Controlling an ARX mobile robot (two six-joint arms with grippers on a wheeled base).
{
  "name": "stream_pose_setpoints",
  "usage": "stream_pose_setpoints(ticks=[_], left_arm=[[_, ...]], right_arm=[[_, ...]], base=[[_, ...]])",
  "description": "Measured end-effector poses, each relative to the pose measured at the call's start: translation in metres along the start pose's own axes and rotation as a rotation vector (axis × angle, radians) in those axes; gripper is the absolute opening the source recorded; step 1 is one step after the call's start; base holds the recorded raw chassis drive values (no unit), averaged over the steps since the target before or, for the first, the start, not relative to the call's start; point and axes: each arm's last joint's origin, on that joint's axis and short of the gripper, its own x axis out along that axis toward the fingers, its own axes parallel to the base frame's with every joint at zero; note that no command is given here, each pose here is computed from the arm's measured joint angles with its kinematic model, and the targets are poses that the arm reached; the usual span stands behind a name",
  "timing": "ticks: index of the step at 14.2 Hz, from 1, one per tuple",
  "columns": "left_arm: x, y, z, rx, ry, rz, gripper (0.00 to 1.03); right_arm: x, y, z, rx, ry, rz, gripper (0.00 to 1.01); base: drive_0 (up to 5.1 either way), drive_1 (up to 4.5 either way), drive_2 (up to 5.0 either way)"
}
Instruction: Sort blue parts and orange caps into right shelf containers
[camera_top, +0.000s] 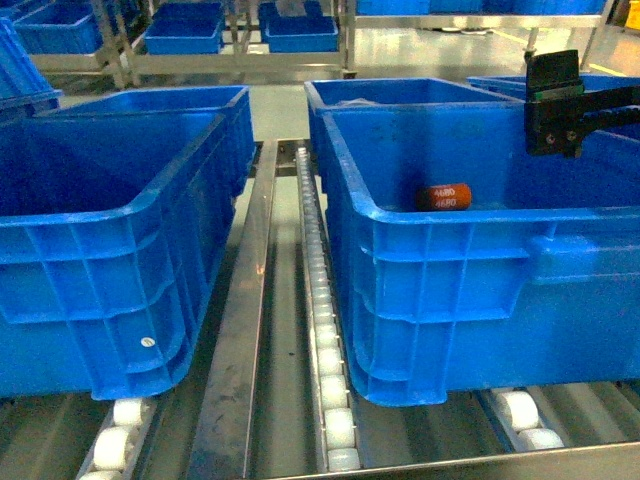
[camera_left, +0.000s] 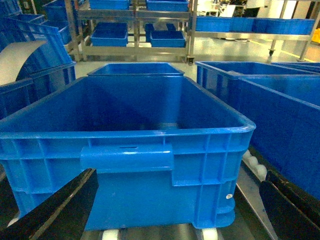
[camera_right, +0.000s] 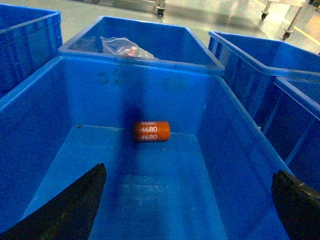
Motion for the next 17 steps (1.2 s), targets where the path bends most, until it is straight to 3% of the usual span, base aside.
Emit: stream_pose_setpoints(ticks=[5,6,7,9,13,17], left_arm=[[0.0,0.0,0.0,0.0,0.0,0.0,0.98],[0.0,0.0,0.0,0.0,0.0,0.0,0.98],[0.0,0.0,0.0,0.0,0.0,0.0,0.98],[0.0,0.0,0.0,0.0,0.0,0.0,0.98],[0.0,0.0,0.0,0.0,0.0,0.0,0.98],[0.0,0.0,0.0,0.0,0.0,0.0,0.98]], right_arm=[[0.0,0.0,0.0,0.006,-0.003,0.001,0.98],[0.0,0.0,0.001,0.04,-0.015,0.012,0.98],[0.0,0.0,0.003,0.105,-0.031,0.019,0.98],[-0.004,0.0,0.0,0.149,-0.034,0.019,0.98],[-0.024,-0.005,0.006,0.162,-0.071,0.019,0.98],[-0.072,-0.014,0.01,0.167,-0.127,0.051,0.98]], base=[[0.0,0.0,0.0],[0.0,0.0,0.0],[0.0,0.0,0.0],[0.0,0.0,0.0],[0.0,0.0,0.0],[0.0,0.0,0.0]])
